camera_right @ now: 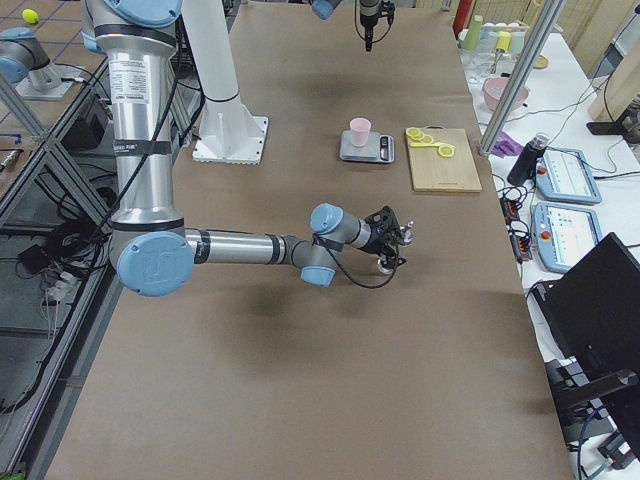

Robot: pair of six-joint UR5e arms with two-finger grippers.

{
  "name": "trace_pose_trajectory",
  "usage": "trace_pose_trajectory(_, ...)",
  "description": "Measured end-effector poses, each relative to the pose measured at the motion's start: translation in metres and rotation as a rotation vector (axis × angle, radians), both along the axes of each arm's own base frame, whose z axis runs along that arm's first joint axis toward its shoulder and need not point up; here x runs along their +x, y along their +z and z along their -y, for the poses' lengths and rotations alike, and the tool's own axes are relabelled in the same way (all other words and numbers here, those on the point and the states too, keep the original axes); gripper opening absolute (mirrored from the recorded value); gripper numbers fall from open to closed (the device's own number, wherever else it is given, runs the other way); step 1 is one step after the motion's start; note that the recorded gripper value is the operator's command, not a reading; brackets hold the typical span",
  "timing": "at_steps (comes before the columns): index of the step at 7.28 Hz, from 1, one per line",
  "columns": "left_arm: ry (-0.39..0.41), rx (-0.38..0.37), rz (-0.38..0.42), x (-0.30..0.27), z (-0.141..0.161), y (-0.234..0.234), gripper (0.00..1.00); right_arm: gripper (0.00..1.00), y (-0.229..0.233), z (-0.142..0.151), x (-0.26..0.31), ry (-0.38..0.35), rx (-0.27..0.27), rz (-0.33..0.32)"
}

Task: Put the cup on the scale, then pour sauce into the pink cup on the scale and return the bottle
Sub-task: 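Set the bottle down and open the right gripper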

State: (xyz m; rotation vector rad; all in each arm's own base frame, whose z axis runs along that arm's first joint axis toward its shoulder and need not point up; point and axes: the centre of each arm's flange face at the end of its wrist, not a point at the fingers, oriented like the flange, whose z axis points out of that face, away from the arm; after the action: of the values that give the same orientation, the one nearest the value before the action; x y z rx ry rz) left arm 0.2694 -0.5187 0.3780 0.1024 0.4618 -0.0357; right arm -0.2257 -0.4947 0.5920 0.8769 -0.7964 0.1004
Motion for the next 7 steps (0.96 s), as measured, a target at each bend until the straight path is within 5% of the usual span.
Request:
trace_pose_trajectory(1, 0.000, 0.000, 0.000, 0.000, 0.000, 0.000, 0.99, 0.99, 0.001, 0.000, 0.000, -0.001, -0.001, 0.000)
trace_pose_trajectory(7, 0.000, -0.001, 0.001, 0.000, 0.000, 0.001, 0.99, 1.00, 0.007, -0.013, 0.011, -0.001, 0.005, 0.006)
